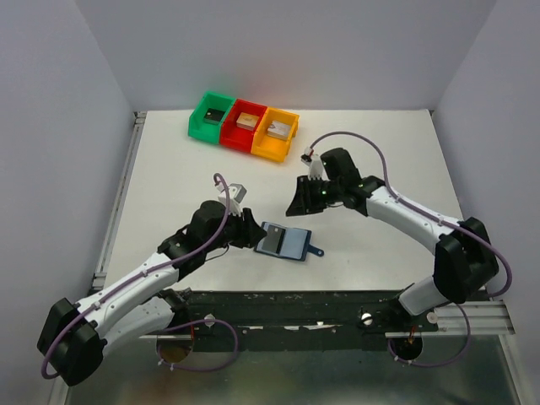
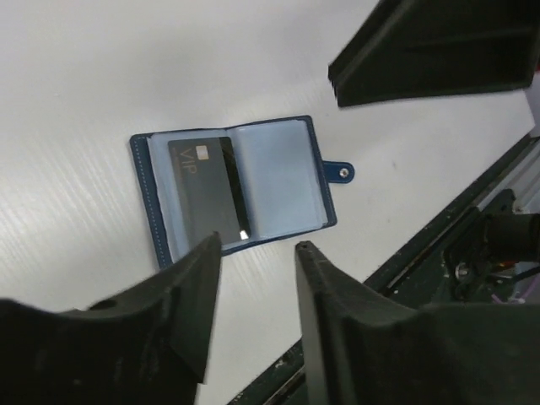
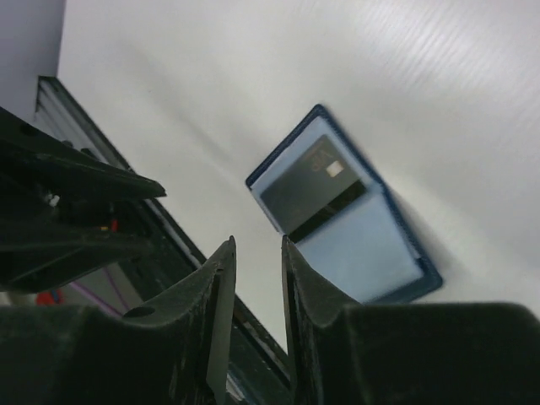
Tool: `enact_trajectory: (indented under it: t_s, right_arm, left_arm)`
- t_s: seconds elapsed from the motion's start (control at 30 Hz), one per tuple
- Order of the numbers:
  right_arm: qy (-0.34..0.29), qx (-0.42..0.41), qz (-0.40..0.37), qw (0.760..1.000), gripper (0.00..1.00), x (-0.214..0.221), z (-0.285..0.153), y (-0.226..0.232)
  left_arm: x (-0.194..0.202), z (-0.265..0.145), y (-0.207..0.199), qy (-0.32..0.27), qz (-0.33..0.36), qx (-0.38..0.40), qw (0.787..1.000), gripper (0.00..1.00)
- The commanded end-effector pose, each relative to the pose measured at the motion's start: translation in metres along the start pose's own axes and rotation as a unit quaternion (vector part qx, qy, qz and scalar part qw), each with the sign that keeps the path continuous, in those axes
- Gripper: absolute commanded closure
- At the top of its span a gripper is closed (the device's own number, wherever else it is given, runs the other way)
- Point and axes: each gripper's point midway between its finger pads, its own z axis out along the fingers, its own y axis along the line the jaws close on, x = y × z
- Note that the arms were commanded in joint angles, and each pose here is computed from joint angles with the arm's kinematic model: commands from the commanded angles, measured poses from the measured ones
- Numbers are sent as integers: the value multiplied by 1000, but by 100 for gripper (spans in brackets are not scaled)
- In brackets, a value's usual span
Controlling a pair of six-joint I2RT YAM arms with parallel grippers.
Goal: Take the credit cards out of the card holder
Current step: Place the card holder at the center of the board, then remove the credit card from the card holder.
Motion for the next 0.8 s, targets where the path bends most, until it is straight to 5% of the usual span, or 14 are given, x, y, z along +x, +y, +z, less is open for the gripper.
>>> enact_trajectory:
  t_s: [0.0,0.17,0.5,0.77]
  right_arm:
    - [22,-102,59,993,67,30,39,36]
    - [72,-99,45,991,69,70,61,44]
    - [129,-41,54,989,69,132,67,5]
    - [140,19,57,988,69,141,70,-19]
  left_arm:
    - [-15,13,13,-27,-29,-45,998,59]
    - [-6,20,34,-17,-48,-96,994,68]
    - [0,19,39,-29,-62,-97,993,69]
    - [4,22,37,-20,-64,-89,994,69]
